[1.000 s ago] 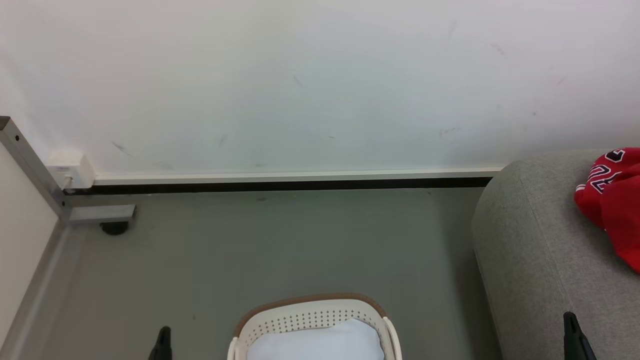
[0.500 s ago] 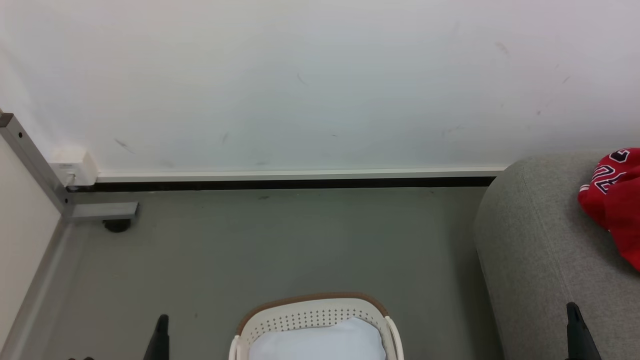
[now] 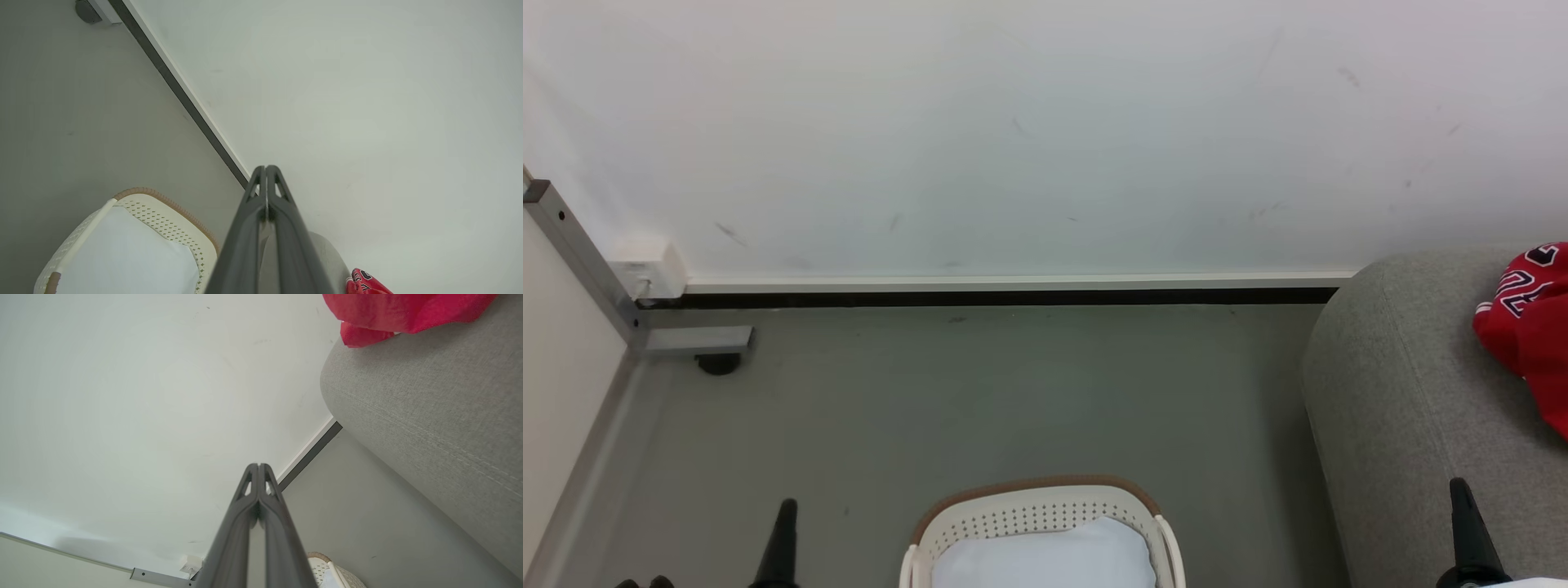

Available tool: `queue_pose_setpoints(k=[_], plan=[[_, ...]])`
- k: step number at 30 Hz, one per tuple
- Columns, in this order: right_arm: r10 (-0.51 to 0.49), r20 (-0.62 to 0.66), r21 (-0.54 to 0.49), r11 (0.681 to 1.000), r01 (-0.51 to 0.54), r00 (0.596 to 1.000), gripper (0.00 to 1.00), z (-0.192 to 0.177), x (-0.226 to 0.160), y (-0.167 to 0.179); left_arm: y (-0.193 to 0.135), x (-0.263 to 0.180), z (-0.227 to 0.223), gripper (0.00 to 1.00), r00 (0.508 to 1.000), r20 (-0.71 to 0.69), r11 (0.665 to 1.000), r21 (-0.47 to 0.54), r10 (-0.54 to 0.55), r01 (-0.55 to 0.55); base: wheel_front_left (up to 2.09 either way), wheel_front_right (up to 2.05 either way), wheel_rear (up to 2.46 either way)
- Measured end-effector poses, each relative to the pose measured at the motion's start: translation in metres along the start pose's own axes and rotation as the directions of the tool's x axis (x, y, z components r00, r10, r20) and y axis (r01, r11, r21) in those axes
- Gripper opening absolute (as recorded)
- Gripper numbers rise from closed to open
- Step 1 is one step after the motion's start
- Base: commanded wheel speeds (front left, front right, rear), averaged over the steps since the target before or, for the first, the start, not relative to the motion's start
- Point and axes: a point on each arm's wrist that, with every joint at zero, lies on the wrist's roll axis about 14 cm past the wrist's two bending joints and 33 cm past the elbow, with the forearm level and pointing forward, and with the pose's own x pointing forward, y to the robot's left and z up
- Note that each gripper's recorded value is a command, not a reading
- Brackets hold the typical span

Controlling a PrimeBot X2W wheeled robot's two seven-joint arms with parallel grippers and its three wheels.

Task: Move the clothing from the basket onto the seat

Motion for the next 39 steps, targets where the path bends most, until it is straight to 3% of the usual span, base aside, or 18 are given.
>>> queue_pose_setpoints(k=[20, 39], plan=[[0.026, -0.017, 0.195, 0.981, -0.022, 1.0, 0.0, 0.0, 0.01, 0.009, -0.008, 0.007, 0.009, 0.0, 1.0, 0.011, 0.98, -0.197, -0.029, 0.031, 0.0, 0.0, 0.0], [0.064, -0.027, 0.353, 0.934, -0.051, 0.998, 0.0, 0.0, 0.019, 0.021, -0.017, 0.013, 0.017, 0.0, 0.998, 0.025, 0.934, -0.35, -0.064, 0.069, 0.0, 0.0, 0.0]])
